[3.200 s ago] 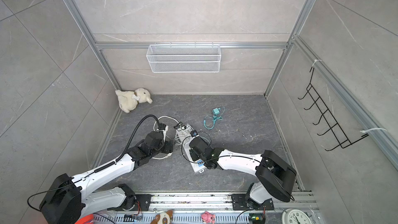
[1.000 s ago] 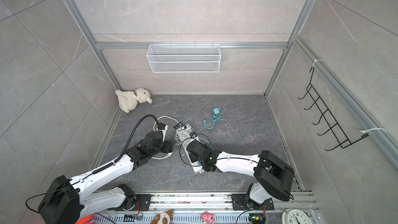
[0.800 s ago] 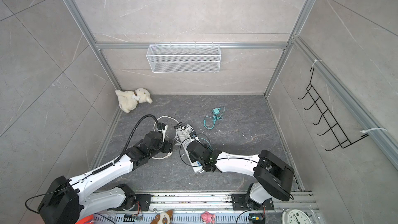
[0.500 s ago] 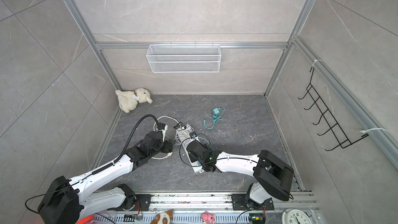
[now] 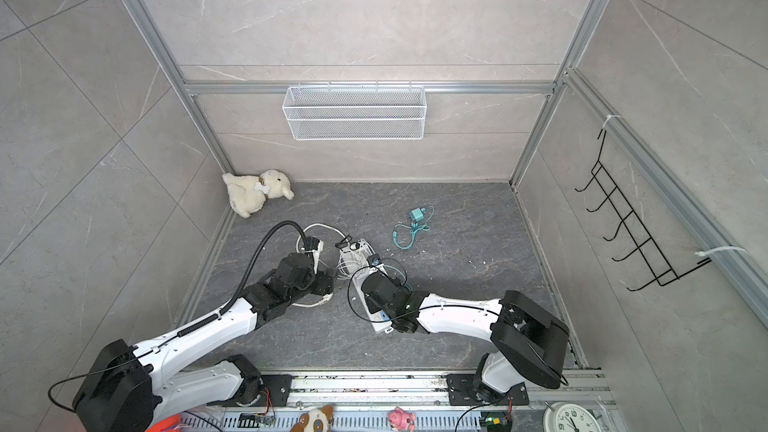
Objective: Insert the plug
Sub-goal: 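Press the teal charger down into the strip socket with the right gripper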
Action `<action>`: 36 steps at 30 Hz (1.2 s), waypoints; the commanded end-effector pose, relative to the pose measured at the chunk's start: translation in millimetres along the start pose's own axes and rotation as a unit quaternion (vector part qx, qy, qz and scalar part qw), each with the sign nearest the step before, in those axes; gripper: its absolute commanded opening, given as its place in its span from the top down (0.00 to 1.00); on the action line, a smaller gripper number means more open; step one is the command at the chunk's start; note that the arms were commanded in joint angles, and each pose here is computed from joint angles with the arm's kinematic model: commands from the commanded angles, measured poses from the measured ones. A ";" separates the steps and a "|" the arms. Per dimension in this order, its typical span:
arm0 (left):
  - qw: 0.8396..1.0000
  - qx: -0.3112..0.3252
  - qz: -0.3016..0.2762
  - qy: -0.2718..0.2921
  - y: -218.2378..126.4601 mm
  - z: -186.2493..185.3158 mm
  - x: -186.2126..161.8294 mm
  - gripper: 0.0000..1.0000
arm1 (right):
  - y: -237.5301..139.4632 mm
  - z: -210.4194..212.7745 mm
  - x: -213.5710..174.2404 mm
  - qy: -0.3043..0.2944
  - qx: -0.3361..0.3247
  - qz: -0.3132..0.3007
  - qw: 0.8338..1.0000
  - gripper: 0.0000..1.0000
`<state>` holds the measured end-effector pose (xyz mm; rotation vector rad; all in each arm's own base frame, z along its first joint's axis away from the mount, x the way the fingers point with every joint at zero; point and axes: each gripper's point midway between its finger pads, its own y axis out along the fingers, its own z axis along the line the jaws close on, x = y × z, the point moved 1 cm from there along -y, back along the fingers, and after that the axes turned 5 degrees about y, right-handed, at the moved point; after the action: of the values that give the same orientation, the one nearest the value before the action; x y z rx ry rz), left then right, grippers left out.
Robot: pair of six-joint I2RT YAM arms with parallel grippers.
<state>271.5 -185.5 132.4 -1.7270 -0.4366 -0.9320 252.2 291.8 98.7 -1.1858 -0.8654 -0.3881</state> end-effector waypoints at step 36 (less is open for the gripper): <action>1.000 -0.002 -0.026 0.007 -6.8 1.0 9.1 0.26 | 10.9 2.1 -8.9 0.005 -0.001 -0.001 1.000 0.97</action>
<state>269.3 -183.7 133.9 -1.7285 -0.4441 -0.9386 255.5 296.5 92.1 -1.1822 -0.8694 -0.3943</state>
